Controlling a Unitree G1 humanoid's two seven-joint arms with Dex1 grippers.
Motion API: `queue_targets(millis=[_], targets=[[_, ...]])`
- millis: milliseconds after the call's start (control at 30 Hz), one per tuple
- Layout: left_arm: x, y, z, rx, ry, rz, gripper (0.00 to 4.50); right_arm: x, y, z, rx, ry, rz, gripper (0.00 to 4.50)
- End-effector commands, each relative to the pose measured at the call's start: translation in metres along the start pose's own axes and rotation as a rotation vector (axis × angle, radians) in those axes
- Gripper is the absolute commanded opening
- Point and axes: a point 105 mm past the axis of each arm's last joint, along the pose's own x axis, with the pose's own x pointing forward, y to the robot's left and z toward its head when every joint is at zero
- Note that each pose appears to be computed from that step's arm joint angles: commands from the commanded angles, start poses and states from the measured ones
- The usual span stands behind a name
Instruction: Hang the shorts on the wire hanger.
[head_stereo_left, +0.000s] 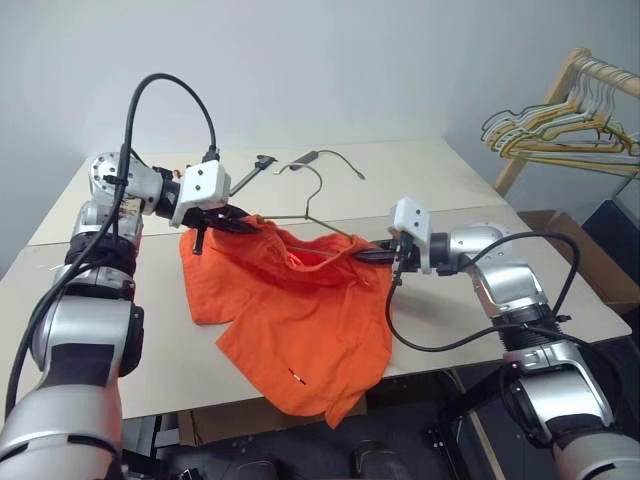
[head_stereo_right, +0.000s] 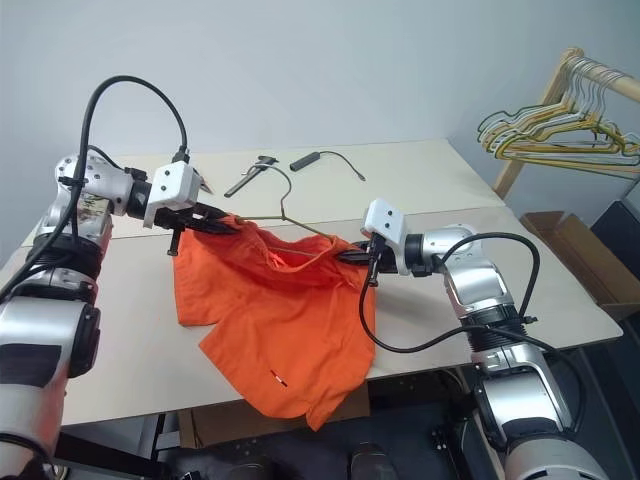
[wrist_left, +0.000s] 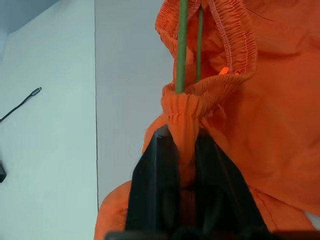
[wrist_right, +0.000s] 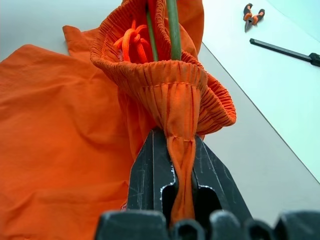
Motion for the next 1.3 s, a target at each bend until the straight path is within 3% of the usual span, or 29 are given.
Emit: queue_targets(millis=[33, 233, 333, 367, 533, 700, 867, 1133, 1300], targets=[[-0.001, 0.007, 0.007, 0.013, -0.029, 0.039, 1.55, -0.008, -0.009, 0.022, -0.036, -0.081, -0.056, 0.00], [-0.014, 0.016, 0.010, 0.030, -0.030, 0.104, 3.56, -0.019, -0.016, 0.012, 0.010, -0.065, -0.123, 0.00], [-0.026, 0.024, 0.015, 0.034, -0.049, 0.176, 4.41, -0.029, -0.023, 0.004, 0.053, -0.057, -0.193, 0.00], [-0.030, 0.028, 0.017, 0.036, -0.060, 0.214, 4.49, -0.032, -0.024, 0.002, 0.064, -0.056, -0.215, 0.00], [-0.049, 0.044, 0.037, 0.009, -0.246, 0.393, 4.49, -0.052, -0.031, -0.008, 0.133, 0.001, -0.366, 0.00], [-0.046, 0.022, 0.051, -0.075, -0.481, 0.333, 4.49, -0.081, -0.034, -0.008, 0.257, 0.039, -0.544, 0.00], [-0.042, 0.001, 0.068, -0.187, -0.692, 0.341, 4.49, -0.122, -0.041, -0.032, 0.499, 0.152, -0.826, 0.00], [-0.028, -0.022, 0.078, -0.264, -0.764, 0.334, 4.49, -0.158, -0.033, -0.059, 0.720, 0.349, -1.142, 0.00], [-0.026, -0.027, 0.082, -0.282, -0.797, 0.328, 4.49, -0.194, -0.040, -0.067, 0.841, 0.383, -1.504, 0.00]])
